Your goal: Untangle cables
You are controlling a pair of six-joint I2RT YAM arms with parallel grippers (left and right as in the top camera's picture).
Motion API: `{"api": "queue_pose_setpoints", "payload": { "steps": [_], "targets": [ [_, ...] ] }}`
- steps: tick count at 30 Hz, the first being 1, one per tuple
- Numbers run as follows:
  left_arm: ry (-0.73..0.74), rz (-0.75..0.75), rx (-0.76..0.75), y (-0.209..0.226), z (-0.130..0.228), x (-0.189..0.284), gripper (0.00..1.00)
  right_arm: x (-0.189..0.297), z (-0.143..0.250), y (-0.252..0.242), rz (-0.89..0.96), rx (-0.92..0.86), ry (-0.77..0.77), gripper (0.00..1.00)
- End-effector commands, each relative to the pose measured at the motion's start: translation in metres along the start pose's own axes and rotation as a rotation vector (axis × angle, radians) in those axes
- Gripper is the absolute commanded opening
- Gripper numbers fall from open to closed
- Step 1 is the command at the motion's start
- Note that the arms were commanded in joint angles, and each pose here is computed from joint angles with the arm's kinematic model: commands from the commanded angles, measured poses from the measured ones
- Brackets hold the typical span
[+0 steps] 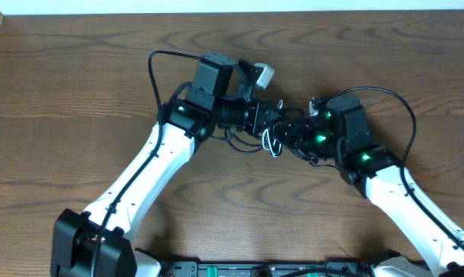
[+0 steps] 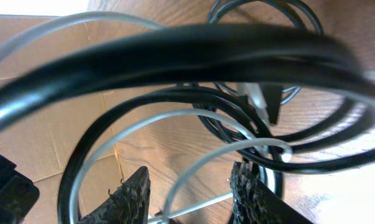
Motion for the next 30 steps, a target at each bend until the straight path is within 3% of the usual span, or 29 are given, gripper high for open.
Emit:
{"api": "queue_pose_setpoints", "payload": {
  "steps": [1,2,4,7,8,10,11,13,16,20,22,23,24,28,30],
  "targets": [
    [0.016,0.051,-0.004,-0.019,0.002,-0.005,0.08,-0.003,-0.008,0.009,-0.014,0.017,-0.056,0.14],
    [0.010,0.031,-0.004,-0.016,0.001,-0.005,0.08,-0.002,-0.012,0.004,0.016,0.020,-0.091,0.01],
    [-0.010,-0.023,-0.004,-0.006,-0.002,-0.003,0.08,-0.001,-0.018,0.000,0.050,0.138,-0.127,0.01],
    [-0.079,-0.351,0.048,0.048,-0.009,0.013,0.07,0.000,-0.020,-0.004,0.091,0.395,-0.133,0.01],
    [-0.109,-0.595,0.089,0.085,-0.007,0.035,0.08,0.004,-0.023,-0.008,0.114,0.455,-0.130,0.01],
    [-0.096,-0.719,0.124,0.104,0.000,0.050,0.10,0.015,-0.032,-0.004,0.124,0.516,-0.152,0.01],
    [-0.080,-0.731,0.137,0.107,0.005,0.053,0.16,0.020,-0.036,0.001,0.125,0.540,-0.165,0.01],
    [-0.017,-0.752,0.170,0.110,0.020,0.054,0.15,0.045,-0.060,0.019,0.179,0.647,-0.243,0.01],
    [0.110,-0.789,0.234,0.114,0.053,0.059,0.13,0.092,-0.100,0.025,0.386,0.666,-0.389,0.01],
    [0.169,-0.786,0.264,0.112,0.068,0.059,0.15,0.124,-0.115,0.033,0.419,0.636,-0.420,0.01],
    [0.163,-0.731,0.266,0.107,0.065,0.053,0.28,0.117,-0.105,0.029,0.392,0.625,-0.353,0.20],
    [0.158,-0.684,0.267,0.103,0.063,0.048,0.47,0.111,-0.097,0.025,0.384,0.619,-0.306,0.31],
    [0.150,-0.637,0.264,0.099,0.060,0.042,0.57,0.099,-0.083,0.016,0.376,0.637,-0.208,0.36],
    [0.143,-0.627,0.367,0.106,0.063,0.033,0.60,0.061,-0.044,-0.005,0.331,0.762,0.098,0.48],
    [0.151,-0.639,0.430,0.113,0.068,0.028,0.60,0.036,-0.032,-0.024,0.361,0.762,0.225,0.47]
  ]
}}
Point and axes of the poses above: each gripper's point midway between its finger pads, its own x axis back along the fingers, its own y axis along the line the jaws close on, z = x × y, the point moved 3 cm from there along x, back along the fingers, and after that the axes turned 2 degrees about -x, right-handed, at the moved point
